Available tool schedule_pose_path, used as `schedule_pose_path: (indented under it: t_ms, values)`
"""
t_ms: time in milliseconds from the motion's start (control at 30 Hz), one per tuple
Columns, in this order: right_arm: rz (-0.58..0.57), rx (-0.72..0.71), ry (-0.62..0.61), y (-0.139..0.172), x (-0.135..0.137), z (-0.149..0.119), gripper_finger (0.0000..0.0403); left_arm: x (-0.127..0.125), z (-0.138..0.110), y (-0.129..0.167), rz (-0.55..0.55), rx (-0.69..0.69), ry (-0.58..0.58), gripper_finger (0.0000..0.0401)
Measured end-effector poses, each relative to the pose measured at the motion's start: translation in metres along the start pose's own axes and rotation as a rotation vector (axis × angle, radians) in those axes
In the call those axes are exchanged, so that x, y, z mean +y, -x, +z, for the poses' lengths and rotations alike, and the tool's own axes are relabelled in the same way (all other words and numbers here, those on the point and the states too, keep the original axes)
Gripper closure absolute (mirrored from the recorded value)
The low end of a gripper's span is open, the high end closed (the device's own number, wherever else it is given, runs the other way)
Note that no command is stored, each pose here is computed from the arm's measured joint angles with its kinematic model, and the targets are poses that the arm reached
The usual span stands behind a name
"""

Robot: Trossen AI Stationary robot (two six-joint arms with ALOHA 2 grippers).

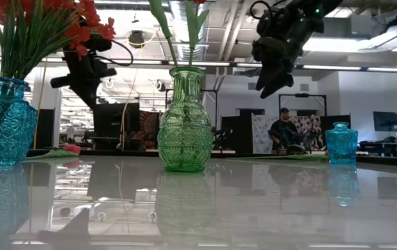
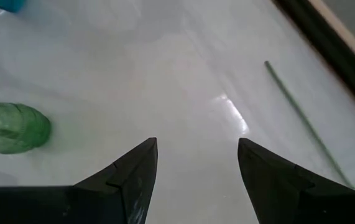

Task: Sort flowers into vase by color
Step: Put the pink flower into the green vase

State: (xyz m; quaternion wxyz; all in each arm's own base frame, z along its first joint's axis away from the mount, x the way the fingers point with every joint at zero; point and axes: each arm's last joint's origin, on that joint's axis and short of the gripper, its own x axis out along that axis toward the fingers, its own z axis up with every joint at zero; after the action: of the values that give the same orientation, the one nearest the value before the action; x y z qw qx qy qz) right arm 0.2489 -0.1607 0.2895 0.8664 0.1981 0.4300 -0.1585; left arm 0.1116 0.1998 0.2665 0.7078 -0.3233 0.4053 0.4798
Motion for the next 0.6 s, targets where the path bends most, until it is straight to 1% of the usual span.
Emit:
schedule_pose_path:
  t_ms: [100,133,200,267,300,333,367,400,500,600]
  values:
    - [0.011,-0.001,-0.007,-0.001,0.006,0.000,0.0153,0.001,-0.012,0.010,-0.038,0.069,-0.098,0.0401]
    - [0.014,-0.008,-0.001,-0.002,0.007,0.001,0.0153,0.001,-0.015,0.013,-0.045,0.070,-0.107,0.0401]
    - [0.019,-0.042,0.001,-0.002,0.009,0.004,0.0153,0.001,-0.020,0.015,-0.076,0.056,-0.091,0.0401]
    - [0.027,-0.083,-0.016,-0.002,0.011,0.008,0.0153,-0.001,-0.025,0.013,-0.161,0.041,-0.079,0.0401]
    - [0.034,-0.100,-0.024,-0.001,0.011,0.010,0.0153,-0.001,-0.026,0.012,-0.184,0.027,-0.054,0.0401]
    - [0.047,-0.110,-0.030,0.000,0.012,0.011,0.0153,0.000,-0.028,0.010,-0.162,0.026,-0.009,0.0401]
    - [0.061,-0.116,-0.032,0.001,0.012,0.012,0.0153,0.002,-0.032,0.007,-0.116,0.042,0.024,0.0401]
    - [0.074,-0.127,-0.029,0.002,0.013,0.014,0.0153,0.004,-0.034,0.003,-0.083,0.057,0.031,0.0401]
    - [0.094,-0.151,-0.021,0.007,0.015,0.019,0.0153,0.003,-0.029,-0.002,-0.051,0.034,0.083,0.0401]
    - [0.107,-0.167,-0.015,0.009,0.016,0.021,0.0153,0.002,-0.029,-0.014,-0.033,0.094,0.088,0.0401]
